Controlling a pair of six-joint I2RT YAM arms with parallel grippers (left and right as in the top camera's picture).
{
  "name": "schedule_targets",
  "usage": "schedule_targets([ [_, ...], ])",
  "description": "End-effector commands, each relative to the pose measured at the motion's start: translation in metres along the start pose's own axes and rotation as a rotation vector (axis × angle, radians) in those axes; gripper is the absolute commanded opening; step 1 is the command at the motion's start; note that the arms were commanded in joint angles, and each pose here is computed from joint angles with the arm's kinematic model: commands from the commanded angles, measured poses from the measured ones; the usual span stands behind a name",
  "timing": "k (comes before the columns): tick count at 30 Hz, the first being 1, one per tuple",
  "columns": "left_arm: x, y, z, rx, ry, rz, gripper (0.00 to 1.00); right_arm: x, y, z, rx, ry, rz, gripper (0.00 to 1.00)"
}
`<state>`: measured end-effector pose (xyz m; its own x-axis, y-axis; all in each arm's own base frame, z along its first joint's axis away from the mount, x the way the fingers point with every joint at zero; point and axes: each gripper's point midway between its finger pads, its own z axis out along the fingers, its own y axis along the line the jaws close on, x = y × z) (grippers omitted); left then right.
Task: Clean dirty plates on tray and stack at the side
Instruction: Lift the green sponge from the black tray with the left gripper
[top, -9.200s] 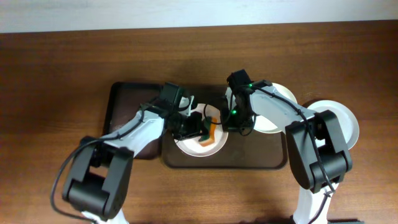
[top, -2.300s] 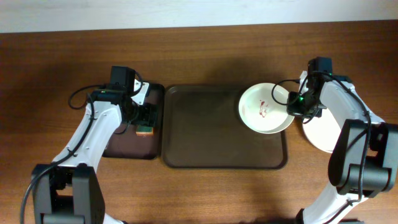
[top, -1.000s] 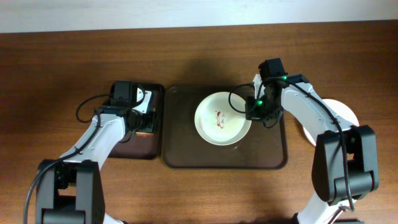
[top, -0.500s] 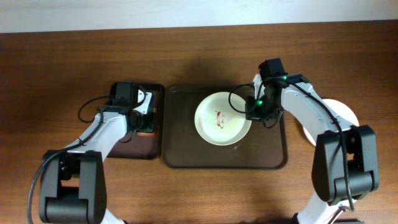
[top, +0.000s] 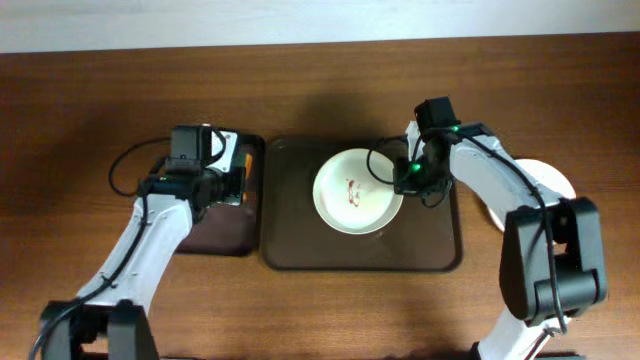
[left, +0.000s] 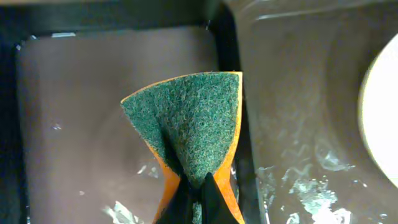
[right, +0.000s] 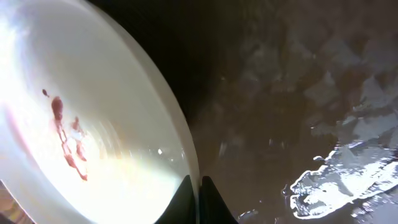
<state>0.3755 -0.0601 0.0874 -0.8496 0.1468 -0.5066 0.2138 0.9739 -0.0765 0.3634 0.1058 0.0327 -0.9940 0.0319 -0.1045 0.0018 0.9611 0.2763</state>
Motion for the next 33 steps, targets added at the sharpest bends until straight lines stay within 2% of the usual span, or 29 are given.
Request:
schedule_targets([
  [1, -0.011, -0.002, -0.011, 0.008, -0.040, 0.003, 0.00, 0.011, -0.002, 0.018, 0.004, 0.047, 0.004, 0.04],
  [5, -0.023, 0.002, -0.026, -0.028, -0.101, 0.009, 0.00, 0.014, 0.005, 0.023, 0.004, 0.056, -0.021, 0.04],
  [9, -0.048, 0.006, -0.065, -0.078, -0.240, 0.020, 0.00, 0.018, 0.023, 0.030, 0.001, 0.057, -0.075, 0.04],
  [18, -0.087, -0.002, -0.154, -0.095, -0.539, 0.047, 0.00, 0.021, 0.024, 0.039, 0.008, 0.076, -0.049, 0.04],
  [27, -0.100, -0.007, -0.199, -0.103, -0.687, 0.061, 0.00, 0.021, 0.024, 0.039, 0.008, 0.075, -0.049, 0.04],
  [33, -0.102, -0.008, -0.203, -0.103, -0.702, 0.062, 0.00, 0.021, 0.024, 0.039, 0.008, 0.075, -0.049, 0.04],
])
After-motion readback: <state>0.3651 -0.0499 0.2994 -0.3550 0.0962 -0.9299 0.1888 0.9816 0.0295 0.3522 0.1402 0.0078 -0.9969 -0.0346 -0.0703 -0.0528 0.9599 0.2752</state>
